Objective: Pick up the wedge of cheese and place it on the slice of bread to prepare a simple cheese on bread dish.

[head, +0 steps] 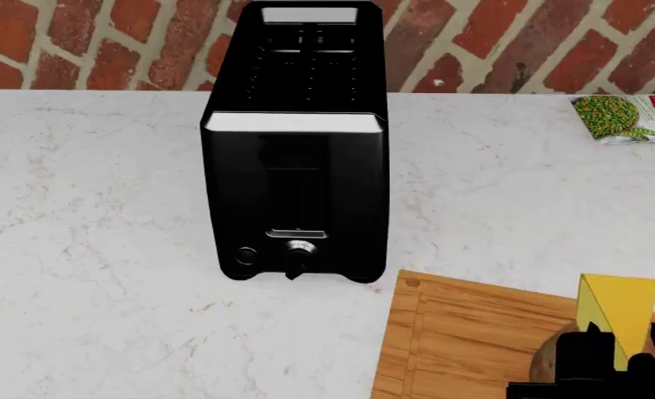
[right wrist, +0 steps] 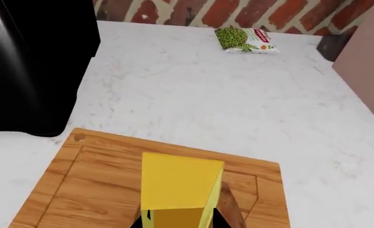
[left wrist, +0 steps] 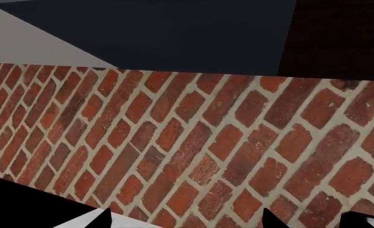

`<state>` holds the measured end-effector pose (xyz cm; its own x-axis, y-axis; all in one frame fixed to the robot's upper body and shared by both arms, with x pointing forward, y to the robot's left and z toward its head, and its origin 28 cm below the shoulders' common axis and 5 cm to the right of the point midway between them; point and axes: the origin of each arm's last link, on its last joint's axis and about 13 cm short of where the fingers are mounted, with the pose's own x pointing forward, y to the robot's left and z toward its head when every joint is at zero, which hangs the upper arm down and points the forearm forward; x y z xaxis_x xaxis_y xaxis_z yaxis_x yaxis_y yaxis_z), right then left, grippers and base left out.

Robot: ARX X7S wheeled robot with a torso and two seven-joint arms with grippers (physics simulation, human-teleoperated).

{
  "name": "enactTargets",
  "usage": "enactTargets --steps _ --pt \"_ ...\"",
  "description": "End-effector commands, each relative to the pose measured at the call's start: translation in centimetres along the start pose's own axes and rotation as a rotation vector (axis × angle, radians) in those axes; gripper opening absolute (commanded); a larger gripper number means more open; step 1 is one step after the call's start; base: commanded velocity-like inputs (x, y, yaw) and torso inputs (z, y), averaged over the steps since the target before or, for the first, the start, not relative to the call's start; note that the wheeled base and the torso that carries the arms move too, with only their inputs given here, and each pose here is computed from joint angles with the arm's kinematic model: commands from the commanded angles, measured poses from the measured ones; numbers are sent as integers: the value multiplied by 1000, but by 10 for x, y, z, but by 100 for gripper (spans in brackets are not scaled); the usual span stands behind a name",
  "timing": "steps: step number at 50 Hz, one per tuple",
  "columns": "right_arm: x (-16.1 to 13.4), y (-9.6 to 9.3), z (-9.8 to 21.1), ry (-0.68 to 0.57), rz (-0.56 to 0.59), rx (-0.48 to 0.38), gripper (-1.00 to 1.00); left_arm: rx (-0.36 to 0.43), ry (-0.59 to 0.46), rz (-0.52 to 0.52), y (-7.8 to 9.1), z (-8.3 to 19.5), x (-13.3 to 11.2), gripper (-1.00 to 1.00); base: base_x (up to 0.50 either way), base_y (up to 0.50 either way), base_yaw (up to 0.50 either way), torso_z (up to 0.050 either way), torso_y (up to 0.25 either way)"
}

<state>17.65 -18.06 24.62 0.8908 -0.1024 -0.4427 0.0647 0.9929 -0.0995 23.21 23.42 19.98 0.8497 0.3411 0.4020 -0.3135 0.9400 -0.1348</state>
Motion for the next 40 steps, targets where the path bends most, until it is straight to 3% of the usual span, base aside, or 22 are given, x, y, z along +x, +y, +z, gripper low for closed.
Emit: enactTargets --steps 1,25,34,35,40 --pt "9 -4 0 1 -15 -9 -100 0 0 1 0 0 0 100 0 0 0 0 0" --pt "32 -7 -13 52 -23 13 -100 1 1 2 0 -1 0 100 0 0 0 0 0" --pt "27 -3 -15 66 8 12 -100 2 1 2 0 0 0 100 1 0 0 0 0" --pt "25 -3 -15 67 8 -1 100 2 1 1 0 0 0 100 0 0 0 0 0" --pt "20 -3 -13 61 11 -7 100 3 0 2 0 0 0 100 0 0 0 0 0"
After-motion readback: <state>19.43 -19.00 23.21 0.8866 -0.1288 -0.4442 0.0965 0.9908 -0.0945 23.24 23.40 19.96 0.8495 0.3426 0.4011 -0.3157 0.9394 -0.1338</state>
